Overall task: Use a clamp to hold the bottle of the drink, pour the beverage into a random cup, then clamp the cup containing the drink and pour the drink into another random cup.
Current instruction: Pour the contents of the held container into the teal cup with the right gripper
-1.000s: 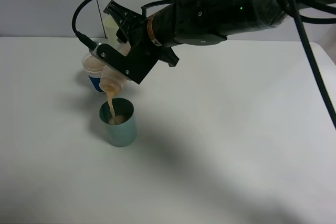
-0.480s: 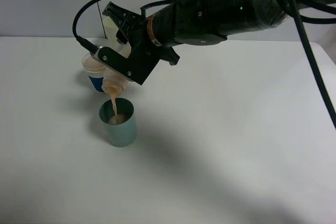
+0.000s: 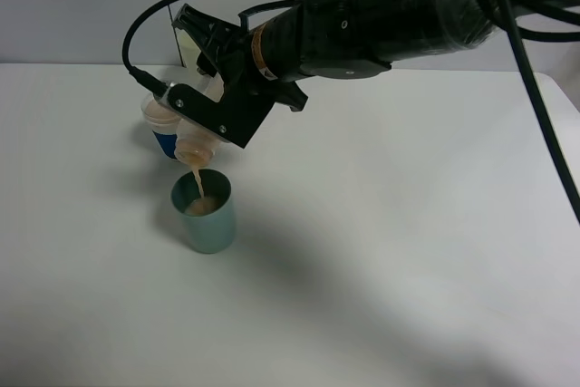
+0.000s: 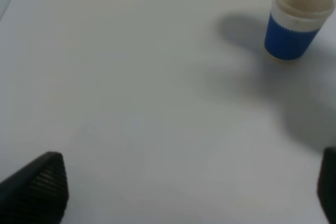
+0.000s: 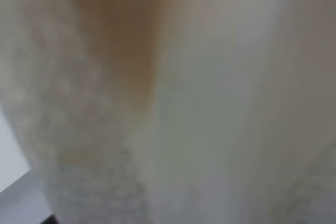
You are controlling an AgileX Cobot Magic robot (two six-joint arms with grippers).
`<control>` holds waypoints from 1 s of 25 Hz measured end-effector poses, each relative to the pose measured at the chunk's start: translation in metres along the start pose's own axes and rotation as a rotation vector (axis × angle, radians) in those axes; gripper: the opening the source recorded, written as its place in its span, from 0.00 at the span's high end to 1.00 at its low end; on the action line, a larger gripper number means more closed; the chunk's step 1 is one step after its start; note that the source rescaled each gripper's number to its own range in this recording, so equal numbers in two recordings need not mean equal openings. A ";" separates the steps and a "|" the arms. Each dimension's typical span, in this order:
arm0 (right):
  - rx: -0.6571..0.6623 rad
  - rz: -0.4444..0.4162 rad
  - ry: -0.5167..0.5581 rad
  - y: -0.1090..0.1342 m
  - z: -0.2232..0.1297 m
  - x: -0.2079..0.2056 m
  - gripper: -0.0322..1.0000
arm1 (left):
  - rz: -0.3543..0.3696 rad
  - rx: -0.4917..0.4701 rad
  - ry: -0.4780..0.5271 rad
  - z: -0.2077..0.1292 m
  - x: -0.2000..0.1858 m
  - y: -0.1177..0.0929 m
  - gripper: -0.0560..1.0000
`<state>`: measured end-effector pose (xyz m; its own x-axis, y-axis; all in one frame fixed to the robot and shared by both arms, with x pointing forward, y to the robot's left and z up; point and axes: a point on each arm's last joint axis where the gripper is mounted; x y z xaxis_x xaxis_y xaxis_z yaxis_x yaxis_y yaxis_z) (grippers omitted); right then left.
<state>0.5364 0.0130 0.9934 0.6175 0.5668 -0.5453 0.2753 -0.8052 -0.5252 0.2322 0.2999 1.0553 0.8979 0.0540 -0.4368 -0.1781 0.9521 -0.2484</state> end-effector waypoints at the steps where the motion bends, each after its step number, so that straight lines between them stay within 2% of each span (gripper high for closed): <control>1: -0.006 -0.002 0.000 0.000 0.000 0.000 0.97 | 0.000 0.000 0.000 0.000 0.000 0.000 0.15; 25: -0.064 -0.030 -0.008 -0.007 0.004 -0.001 0.97 | 0.000 0.000 0.000 0.000 0.000 0.000 0.15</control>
<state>0.5307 0.0190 0.9949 0.6021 0.5922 -0.5356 0.3403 -0.7971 -0.4988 0.2322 0.2999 1.0553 0.8979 0.0540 -0.4368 -0.1781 0.9521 -0.2484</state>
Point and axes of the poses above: a point on each arm's last joint axis where the gripper is mounted, x pointing out along that axis toward the gripper, y along the wrist's bending axis when the last joint is at zero, z = x × y, and after that the axes turned 15 degrees about -x, right-handed
